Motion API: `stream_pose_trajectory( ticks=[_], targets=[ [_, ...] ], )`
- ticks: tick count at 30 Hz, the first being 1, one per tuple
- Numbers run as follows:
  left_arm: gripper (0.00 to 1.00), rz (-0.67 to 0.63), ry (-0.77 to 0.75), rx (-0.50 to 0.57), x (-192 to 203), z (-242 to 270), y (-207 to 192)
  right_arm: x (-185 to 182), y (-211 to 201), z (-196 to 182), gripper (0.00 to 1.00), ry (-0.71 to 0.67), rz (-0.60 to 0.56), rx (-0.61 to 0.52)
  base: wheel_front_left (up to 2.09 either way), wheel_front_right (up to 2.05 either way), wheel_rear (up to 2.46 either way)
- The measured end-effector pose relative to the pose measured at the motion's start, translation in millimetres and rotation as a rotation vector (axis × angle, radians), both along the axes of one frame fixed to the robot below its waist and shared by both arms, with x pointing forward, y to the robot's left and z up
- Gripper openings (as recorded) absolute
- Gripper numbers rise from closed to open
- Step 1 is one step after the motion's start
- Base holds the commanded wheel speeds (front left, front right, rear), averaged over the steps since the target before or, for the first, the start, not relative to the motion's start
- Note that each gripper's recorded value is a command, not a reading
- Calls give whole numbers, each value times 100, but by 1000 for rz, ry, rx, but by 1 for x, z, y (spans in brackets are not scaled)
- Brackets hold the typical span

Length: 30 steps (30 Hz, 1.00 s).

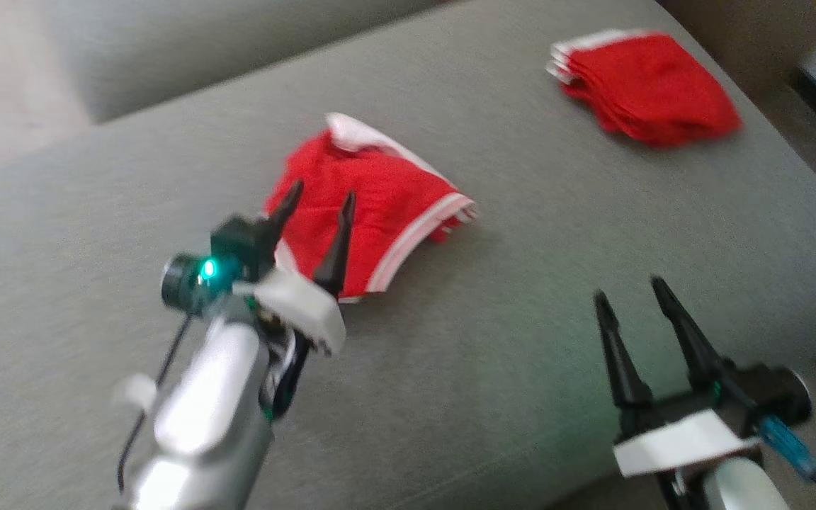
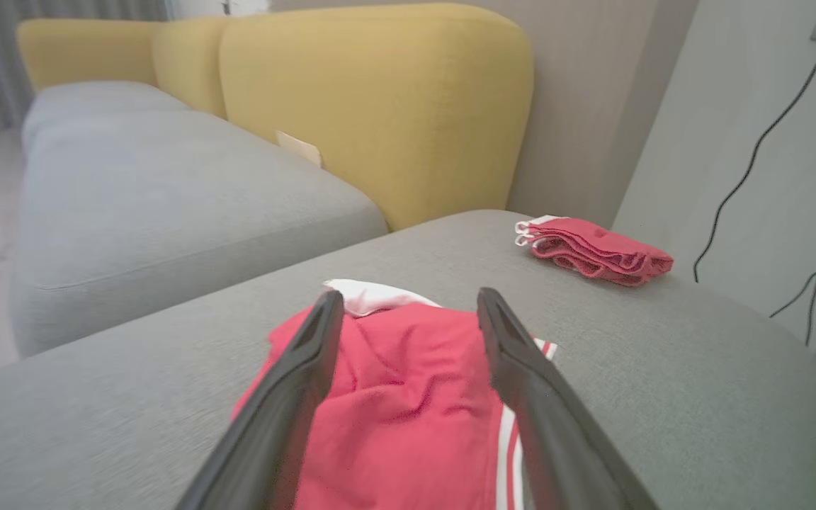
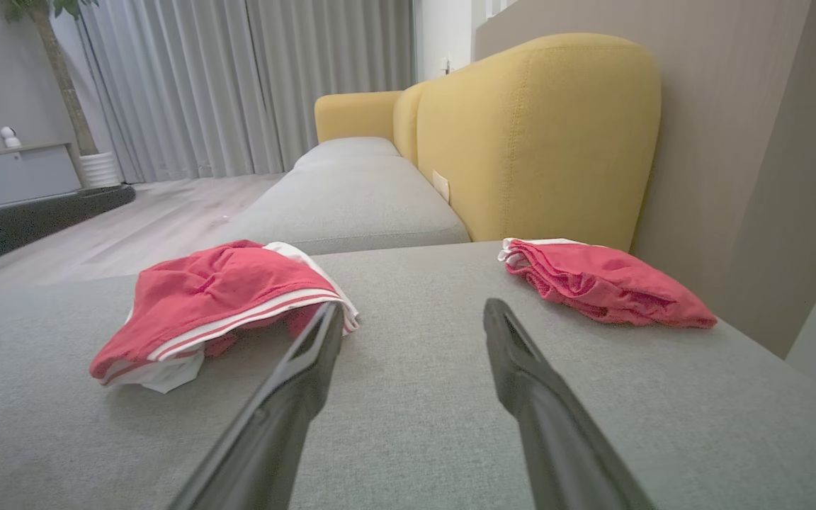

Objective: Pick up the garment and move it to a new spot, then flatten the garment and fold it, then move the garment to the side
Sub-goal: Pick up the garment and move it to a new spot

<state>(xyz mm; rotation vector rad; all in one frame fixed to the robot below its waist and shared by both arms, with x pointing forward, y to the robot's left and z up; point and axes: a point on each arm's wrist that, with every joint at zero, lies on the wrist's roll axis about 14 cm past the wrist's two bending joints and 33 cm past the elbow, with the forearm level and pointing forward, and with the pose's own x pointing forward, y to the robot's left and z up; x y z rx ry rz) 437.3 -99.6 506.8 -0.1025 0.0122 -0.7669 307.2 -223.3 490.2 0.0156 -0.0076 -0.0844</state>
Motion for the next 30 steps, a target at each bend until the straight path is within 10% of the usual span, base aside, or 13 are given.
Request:
stream_pose_trajectory(
  ticks=[19, 30],
  targets=[
    [100, 696, -125, -65, -114, 25, 248, 28, 79, 7, 100, -46, 255, 72, 0, 0, 0],
    [100, 773, -61, -50, -155, -1, 266, 12, 90, 8, 100, -53, 293, 78, 0, 0, 0]
  ],
)
